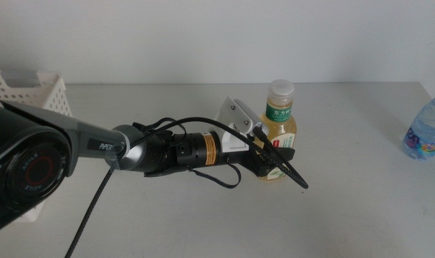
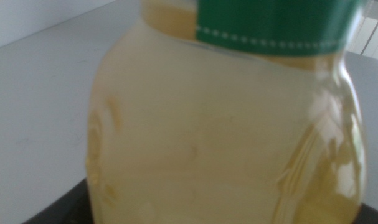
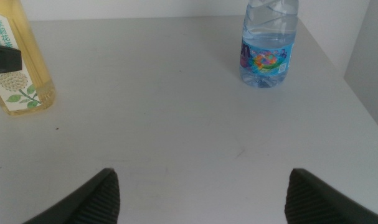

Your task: Use arms to grab the bottles and put them into the dustbin to the left of the table.

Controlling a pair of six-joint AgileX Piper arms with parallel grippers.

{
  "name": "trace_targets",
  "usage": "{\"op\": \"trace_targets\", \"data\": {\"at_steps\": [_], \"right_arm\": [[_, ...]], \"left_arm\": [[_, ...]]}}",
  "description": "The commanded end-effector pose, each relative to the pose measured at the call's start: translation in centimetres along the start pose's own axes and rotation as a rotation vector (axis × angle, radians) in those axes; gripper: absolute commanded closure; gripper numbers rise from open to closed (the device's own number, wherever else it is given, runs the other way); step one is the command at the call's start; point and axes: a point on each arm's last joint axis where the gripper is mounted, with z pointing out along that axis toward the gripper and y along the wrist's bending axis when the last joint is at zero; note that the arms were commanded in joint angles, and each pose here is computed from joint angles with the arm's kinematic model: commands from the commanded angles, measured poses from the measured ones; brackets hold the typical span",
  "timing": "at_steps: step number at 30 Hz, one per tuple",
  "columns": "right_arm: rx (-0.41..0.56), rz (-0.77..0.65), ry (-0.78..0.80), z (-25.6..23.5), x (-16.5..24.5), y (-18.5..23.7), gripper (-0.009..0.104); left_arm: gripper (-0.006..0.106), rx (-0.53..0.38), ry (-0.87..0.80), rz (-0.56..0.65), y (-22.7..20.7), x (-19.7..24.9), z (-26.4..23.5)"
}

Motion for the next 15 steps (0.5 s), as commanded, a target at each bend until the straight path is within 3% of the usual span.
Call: {"op": "trace_targets", "data": {"at_steps": [1, 9, 15], "right_arm": [[0.007, -0.019, -0.089, -0.2, -0.8, 0.0, 0.027], [0.007, -0.019, -0.089, -0.2, -0.8, 0.0, 0.027], [0.007, -0.019, -0.089, -0.2, -0.8, 0.0, 0.027]], "left_arm": [[0.024, 0.036, -0.126, -0.016, -0.8, -3.7, -0.3], [0.070, 0.040, -0.119, -0.011, -1.2, -5.0, -0.7], [0.076, -0.199, 0.017, -0.049, -0.8, -8.6, -3.0]]}}
